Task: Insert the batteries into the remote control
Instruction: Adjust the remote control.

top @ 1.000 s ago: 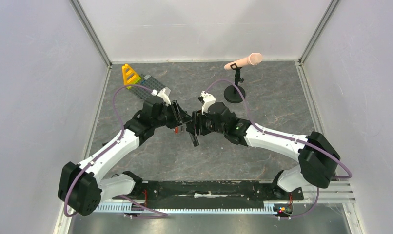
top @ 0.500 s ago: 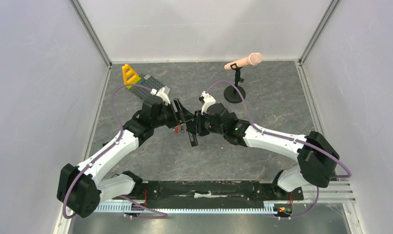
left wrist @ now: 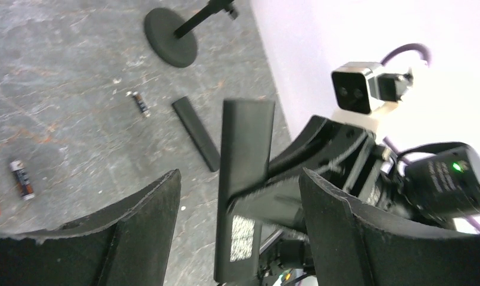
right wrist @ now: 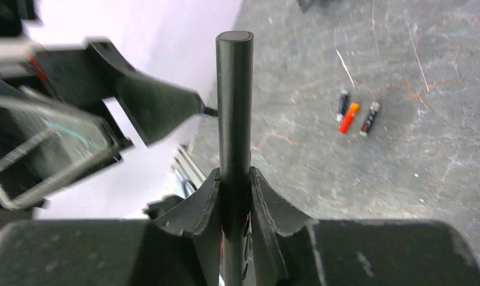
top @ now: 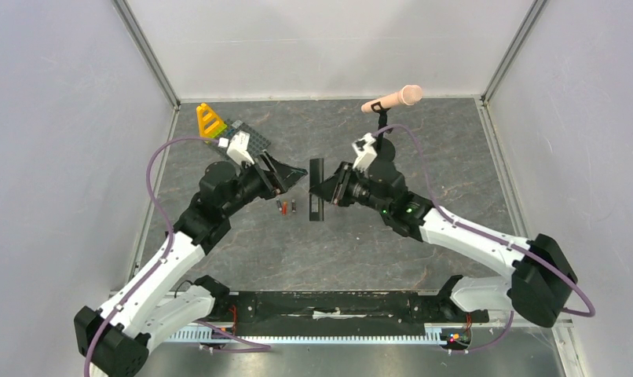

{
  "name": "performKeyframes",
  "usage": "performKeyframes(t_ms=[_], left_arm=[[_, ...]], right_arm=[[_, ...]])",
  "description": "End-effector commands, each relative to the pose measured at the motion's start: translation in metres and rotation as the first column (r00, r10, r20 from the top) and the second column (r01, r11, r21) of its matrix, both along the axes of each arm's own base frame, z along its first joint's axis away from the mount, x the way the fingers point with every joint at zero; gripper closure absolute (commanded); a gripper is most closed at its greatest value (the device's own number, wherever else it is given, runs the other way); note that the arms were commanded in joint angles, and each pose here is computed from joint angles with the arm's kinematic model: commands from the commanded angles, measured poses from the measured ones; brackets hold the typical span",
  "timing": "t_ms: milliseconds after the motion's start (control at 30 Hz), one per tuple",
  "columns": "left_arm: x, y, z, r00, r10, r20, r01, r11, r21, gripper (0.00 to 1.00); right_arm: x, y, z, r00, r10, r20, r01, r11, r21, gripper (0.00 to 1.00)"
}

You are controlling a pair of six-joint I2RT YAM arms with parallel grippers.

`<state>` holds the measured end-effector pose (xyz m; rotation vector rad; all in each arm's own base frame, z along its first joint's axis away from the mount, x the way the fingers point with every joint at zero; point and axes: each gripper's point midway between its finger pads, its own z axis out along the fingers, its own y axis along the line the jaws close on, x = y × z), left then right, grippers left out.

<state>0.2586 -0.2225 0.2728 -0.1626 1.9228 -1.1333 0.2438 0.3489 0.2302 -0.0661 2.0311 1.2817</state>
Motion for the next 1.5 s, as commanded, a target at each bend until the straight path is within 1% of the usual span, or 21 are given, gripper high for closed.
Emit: performKeyframes(t_ms=[0,100,167,300,367,467,600,733,800,900,1000,1033,1067,1100,1200,1267,1333,1400,1433,1467], left_arm=[[-0.013,-0.003,0.030,0.998,-0.014,0.069,0.026,0.983,-0.182,0.21],[-0.024,-0.009,0.045,0.992,-0.056,0.110,0.087,0.951,-0.298,0.21],[-0.028,-0.015,0.052,0.987,-0.095,0.128,0.134,0.927,-0.349,0.21],[-0.035,-0.030,0.056,0.974,-0.182,0.134,0.219,0.905,-0.365,0.21],[-0.039,-0.037,0.063,0.966,-0.208,0.155,0.252,0.893,-0.374,0.22],[-0.042,-0.040,0.067,0.962,-0.217,0.164,0.265,0.883,-0.389,0.23],[-0.047,-0.046,0.069,0.958,-0.231,0.168,0.280,0.871,-0.405,0.26],[-0.049,-0.053,0.071,0.955,-0.244,0.170,0.295,0.856,-0.425,0.31],[-0.048,-0.056,0.074,0.953,-0.249,0.173,0.300,0.850,-0.433,0.37],[-0.047,-0.058,0.073,0.954,-0.246,0.170,0.296,0.851,-0.434,0.56],[-0.046,-0.055,0.073,0.959,-0.228,0.170,0.280,0.857,-0.433,0.88],[-0.045,-0.054,0.071,0.961,-0.220,0.164,0.271,0.861,-0.430,0.97],[-0.045,-0.053,0.069,0.963,-0.216,0.162,0.266,0.865,-0.425,0.98],[-0.046,-0.052,0.068,0.963,-0.213,0.163,0.263,0.870,-0.418,0.98],[-0.049,-0.049,0.062,0.963,-0.216,0.159,0.261,0.893,-0.367,0.98],[-0.054,-0.048,0.059,0.959,-0.233,0.164,0.275,0.910,-0.312,0.98],[-0.061,-0.047,0.056,0.947,-0.271,0.173,0.308,0.920,-0.241,0.98],[-0.073,-0.049,0.056,0.919,-0.346,0.192,0.377,0.912,-0.163,0.98],[-0.078,-0.049,0.051,0.906,-0.383,0.182,0.407,0.906,-0.119,0.98],[-0.086,-0.050,0.050,0.884,-0.430,0.182,0.450,0.889,-0.085,0.98]], right_arm=[[0.007,-0.013,0.073,0.998,-0.068,0.009,0.062,0.948,0.312,0.88],[0.011,-0.024,0.098,0.993,-0.113,-0.017,0.108,0.887,0.448,0.88],[0.011,-0.028,0.112,0.992,-0.120,-0.034,0.119,0.838,0.533,0.88],[0.010,-0.032,0.133,0.992,-0.110,-0.059,0.122,0.754,0.646,0.88],[0.012,-0.035,0.137,0.990,-0.125,-0.067,0.137,0.725,0.674,0.88],[0.016,-0.043,0.144,0.984,-0.162,-0.071,0.165,0.689,0.705,0.87],[0.019,-0.045,0.148,0.978,-0.198,-0.068,0.186,0.674,0.715,0.87],[0.019,-0.043,0.150,0.974,-0.216,-0.071,0.200,0.668,0.717,0.87],[0.019,-0.042,0.150,0.972,-0.223,-0.067,0.203,0.668,0.716,0.87],[0.019,-0.040,0.147,0.970,-0.231,-0.071,0.212,0.675,0.706,0.86],[0.019,-0.042,0.140,0.967,-0.243,-0.073,0.226,0.692,0.685,0.82],[0.020,-0.044,0.137,0.964,-0.253,-0.076,0.237,0.697,0.677,0.79],[0.019,-0.046,0.134,0.962,-0.263,-0.079,0.247,0.702,0.668,0.76],[0.018,-0.048,0.130,0.961,-0.267,-0.079,0.251,0.711,0.657,0.70],[0.013,-0.058,0.119,0.954,-0.296,-0.058,0.267,0.738,0.620,0.46],[0.010,-0.067,0.112,0.947,-0.321,-0.020,0.273,0.768,0.580,0.26],[0.009,-0.078,0.105,0.938,-0.347,0.020,0.287,0.806,0.518,0.13],[0.007,-0.090,0.101,0.932,-0.354,0.078,0.287,0.852,0.437,0.04],[0.007,-0.095,0.100,0.929,-0.353,0.114,0.284,0.873,0.396,0.02],[0.004,-0.099,0.099,0.932,-0.332,0.144,0.265,0.897,0.353,0.02]])
